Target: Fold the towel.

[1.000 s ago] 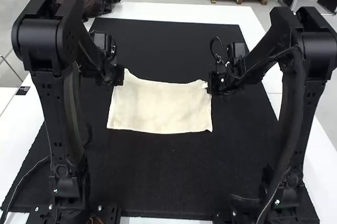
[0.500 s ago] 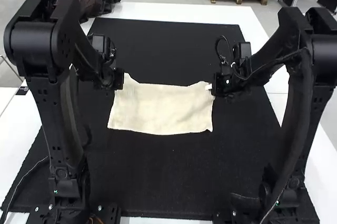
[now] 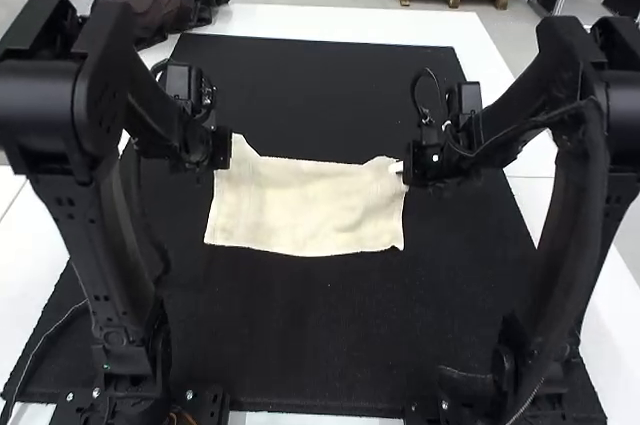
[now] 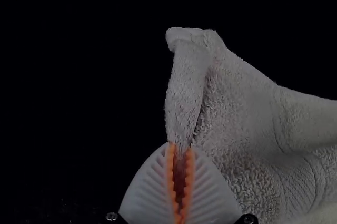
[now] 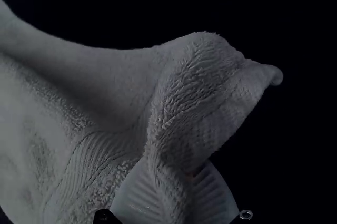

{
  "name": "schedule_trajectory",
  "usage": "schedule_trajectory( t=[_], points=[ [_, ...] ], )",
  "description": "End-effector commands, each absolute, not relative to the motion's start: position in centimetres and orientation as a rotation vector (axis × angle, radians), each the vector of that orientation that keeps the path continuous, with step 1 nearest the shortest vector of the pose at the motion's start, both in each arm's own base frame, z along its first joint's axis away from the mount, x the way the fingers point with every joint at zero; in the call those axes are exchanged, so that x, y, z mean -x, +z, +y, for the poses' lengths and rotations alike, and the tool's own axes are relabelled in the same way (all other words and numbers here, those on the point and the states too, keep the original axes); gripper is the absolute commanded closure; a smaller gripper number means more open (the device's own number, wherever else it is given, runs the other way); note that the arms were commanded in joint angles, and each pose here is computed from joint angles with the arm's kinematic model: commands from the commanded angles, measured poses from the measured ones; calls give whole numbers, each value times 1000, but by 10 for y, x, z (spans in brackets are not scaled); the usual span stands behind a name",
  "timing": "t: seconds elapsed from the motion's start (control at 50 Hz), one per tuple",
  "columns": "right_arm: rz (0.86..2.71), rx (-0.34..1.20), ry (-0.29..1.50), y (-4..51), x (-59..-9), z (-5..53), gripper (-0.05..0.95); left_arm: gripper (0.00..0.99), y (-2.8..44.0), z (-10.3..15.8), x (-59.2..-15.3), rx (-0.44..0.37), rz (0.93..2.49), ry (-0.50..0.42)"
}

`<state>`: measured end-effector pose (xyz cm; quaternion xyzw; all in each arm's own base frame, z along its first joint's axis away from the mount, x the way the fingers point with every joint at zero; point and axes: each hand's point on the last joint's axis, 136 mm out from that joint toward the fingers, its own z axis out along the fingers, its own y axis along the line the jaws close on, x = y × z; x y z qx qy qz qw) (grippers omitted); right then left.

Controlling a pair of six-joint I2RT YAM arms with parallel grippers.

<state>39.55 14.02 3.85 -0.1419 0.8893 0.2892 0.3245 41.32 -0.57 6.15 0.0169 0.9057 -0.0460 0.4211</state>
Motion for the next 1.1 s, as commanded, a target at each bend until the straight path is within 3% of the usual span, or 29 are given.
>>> schedule_trajectory(
  t=[0.0, 0.24, 0.78, 1.08],
  points=[
    [2257, 435, 755, 58, -398, 140, 925, 974, 78, 0, -413, -22, 2226, -105],
    [2149, 599, 653, 61, -402, 138, 925, 975, 87, 0, -407, -21, 2202, -103],
    [1810, 676, 508, 96, -412, 143, 925, 975, 87, -3, -406, -12, 2204, -124],
    [1850, 691, 565, 77, -388, 143, 925, 974, 88, -5, -400, -2, 2193, -136]
  ],
)
